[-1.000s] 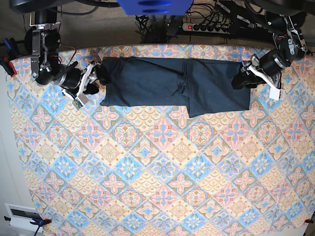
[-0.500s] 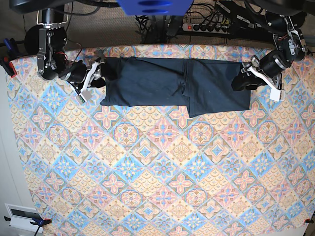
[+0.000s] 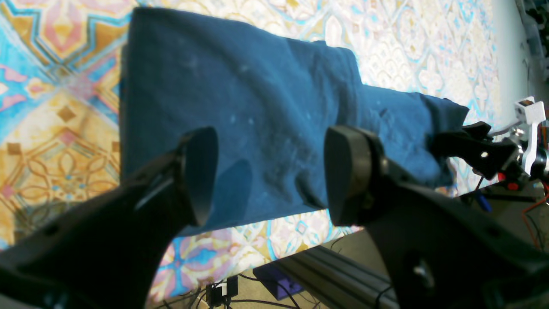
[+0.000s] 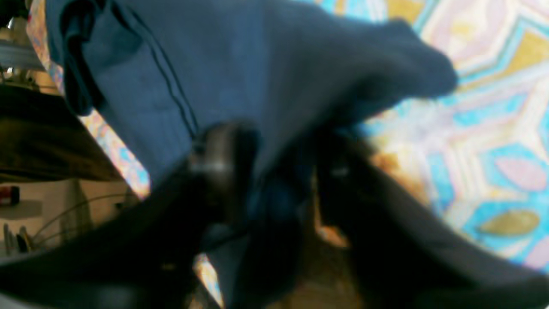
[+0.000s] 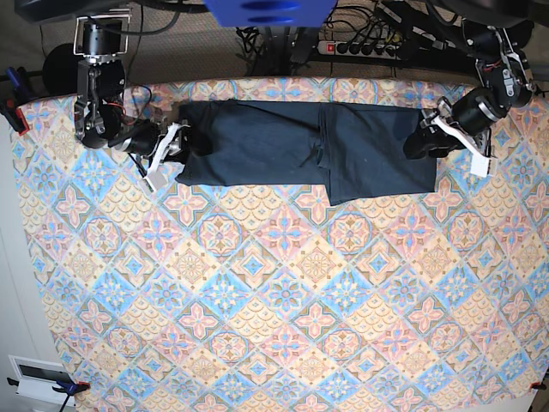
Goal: Layout the t-shirt on the table in an organized manner, then fold the t-shirt properly
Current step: 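Grasp the strip's other end with the right gripper and lift it, then fold the held end with the right gripper over toward the left gripper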
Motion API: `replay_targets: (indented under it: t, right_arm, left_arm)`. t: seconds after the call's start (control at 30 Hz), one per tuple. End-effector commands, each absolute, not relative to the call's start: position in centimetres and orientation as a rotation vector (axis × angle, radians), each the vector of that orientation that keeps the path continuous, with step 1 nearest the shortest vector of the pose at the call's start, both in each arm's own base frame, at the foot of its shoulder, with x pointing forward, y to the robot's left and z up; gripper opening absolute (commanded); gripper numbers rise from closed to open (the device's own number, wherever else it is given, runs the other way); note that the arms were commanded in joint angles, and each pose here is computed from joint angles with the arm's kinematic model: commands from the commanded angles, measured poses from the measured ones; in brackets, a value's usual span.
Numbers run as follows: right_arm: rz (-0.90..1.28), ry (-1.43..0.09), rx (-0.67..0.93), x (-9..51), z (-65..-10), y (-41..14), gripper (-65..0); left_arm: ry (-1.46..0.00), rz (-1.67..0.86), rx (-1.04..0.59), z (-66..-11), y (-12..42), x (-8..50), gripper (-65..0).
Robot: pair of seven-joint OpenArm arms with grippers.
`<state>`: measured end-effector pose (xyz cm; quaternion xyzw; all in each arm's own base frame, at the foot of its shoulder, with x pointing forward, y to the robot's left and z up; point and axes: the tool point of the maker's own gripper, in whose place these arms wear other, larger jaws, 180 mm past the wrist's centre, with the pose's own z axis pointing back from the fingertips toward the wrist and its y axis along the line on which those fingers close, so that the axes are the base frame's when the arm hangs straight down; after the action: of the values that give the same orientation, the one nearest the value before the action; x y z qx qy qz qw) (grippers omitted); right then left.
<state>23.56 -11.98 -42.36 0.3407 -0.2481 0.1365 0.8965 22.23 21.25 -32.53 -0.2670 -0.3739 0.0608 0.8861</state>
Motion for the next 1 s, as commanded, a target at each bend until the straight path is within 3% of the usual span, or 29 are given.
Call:
replay_targets:
  t: [0.0, 0.07, 0.37, 0.67, 0.8, 0.97]
  right_arm:
    - [0.291, -0.538, 0.698, 24.2, -41.7, -12.5, -54.0]
    - [0.278, -0.555, 0.686, 24.5, -41.4, -13.2, -65.0]
    - [0.158, -0.680, 0.562, 29.0, -37.8, -20.3, -64.8]
    - [0.228, -0.828, 0.464, 34.5, -31.7, -23.5, -64.8]
    - [0.323, -0.796, 0.459, 33.9, -31.7, -21.3, -64.8]
    - [0.587, -0.819, 0.508, 33.2, -29.7, -13.4, -64.8]
  left_arm:
    - [-0.824, 0.112, -0.555, -31.3, 21.5, 22.9, -26.7]
    - [-0.828, 0.113, -0.554, -31.3, 21.5, 22.9, -26.7]
    - [-0.850, 0.140, -0.532, -30.9, 22.7, 22.9, -26.7]
    - [-0.848, 0.152, -0.545, -31.1, 22.3, 22.9, -26.7]
    - [-0.830, 0.167, -0.516, -32.1, 22.2, 22.5, -26.7]
    - [-0.820, 0.178, -0.493, -32.8, 22.0, 22.5, -26.7]
